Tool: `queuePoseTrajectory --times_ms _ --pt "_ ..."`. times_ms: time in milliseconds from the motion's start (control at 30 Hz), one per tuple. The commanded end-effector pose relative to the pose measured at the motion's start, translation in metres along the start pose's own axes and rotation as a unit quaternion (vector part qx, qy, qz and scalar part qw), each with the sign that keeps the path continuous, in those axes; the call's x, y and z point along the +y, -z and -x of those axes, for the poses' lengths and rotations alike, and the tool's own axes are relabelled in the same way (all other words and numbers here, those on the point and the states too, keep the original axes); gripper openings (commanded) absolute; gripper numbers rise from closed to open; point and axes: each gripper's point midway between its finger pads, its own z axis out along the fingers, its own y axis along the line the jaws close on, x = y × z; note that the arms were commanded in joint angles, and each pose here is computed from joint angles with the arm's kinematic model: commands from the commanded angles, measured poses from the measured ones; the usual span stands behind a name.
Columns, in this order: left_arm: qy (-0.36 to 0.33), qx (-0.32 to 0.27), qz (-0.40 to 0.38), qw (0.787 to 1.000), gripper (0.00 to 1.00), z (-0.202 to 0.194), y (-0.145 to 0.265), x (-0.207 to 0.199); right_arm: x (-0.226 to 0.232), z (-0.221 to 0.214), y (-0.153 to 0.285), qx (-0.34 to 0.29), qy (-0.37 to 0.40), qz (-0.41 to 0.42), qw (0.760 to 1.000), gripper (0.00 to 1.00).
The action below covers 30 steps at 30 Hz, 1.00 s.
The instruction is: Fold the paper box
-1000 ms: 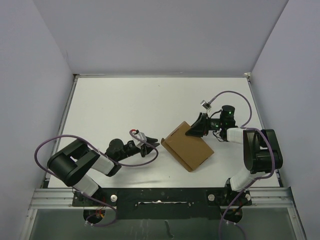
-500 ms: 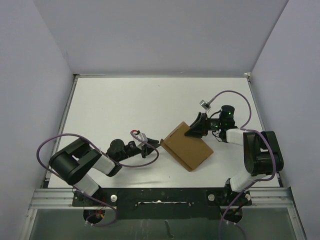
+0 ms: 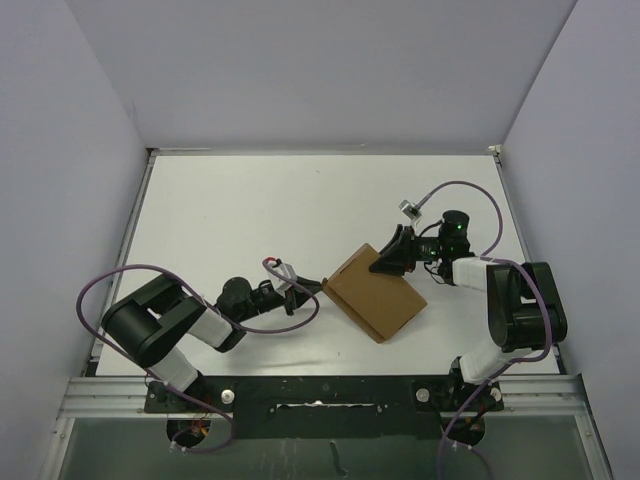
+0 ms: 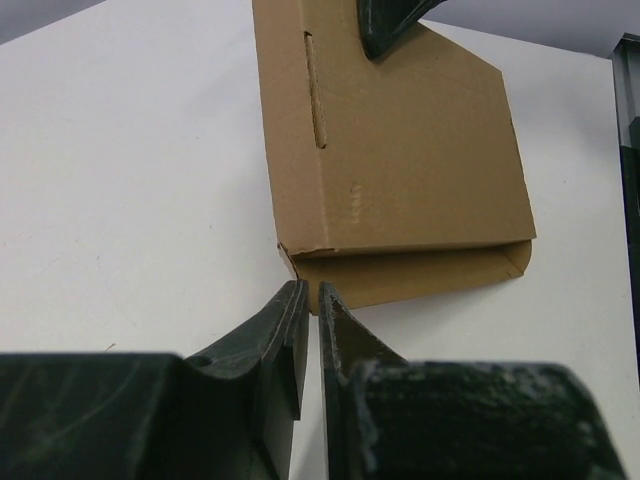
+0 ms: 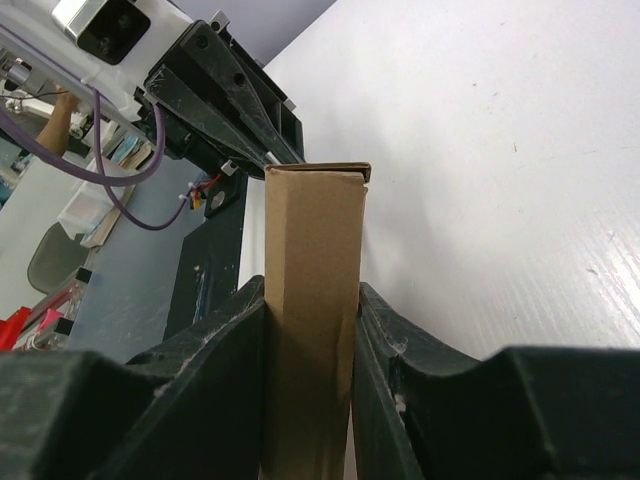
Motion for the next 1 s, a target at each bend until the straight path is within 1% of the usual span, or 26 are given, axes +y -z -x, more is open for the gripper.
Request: queuePoseTrajectory --times_ms 0,100,233,300,433,667,767,967 --pt "-0.009 -0.041 0.005 0.999 0.05 0.024 -0.012 0.004 0.006 0.009 -0.001 -0.002 0.063 0.009 0.998 0.01" --pt "-0.007 -0.039 0.007 0.999 0.0 0.023 -0.013 0.004 0.007 0.009 -0.002 -0.002 0.063 0.009 0.998 0.01" --pt "0.002 -0.019 0.014 1.0 0.0 0.018 -0.016 0.006 0.008 0.01 -0.002 -0.002 0.06 0.01 0.998 0.01" --pt "0.001 -0.017 0.02 1.0 0.02 0.019 -0.016 0.008 0.008 0.01 -0.002 -0.003 0.059 0.01 0.998 0.01" --pt "0.0 -0.019 0.036 0.999 0.13 0.02 -0.012 0.012 0.007 0.009 -0.002 -0.003 0.053 0.009 0.999 0.01" --pt "-0.001 -0.023 0.047 0.999 0.14 0.022 -0.012 0.015 0.006 0.009 -0.002 -0.004 0.051 0.009 0.999 0.01" --pt "-0.007 -0.023 0.058 0.998 0.18 0.023 -0.013 0.017 0.006 0.01 -0.002 -0.004 0.049 0.008 0.999 0.01" --pt "-0.013 -0.016 0.078 0.997 0.17 0.021 -0.012 0.022 0.005 0.008 -0.002 -0.004 0.046 0.009 0.999 0.01"
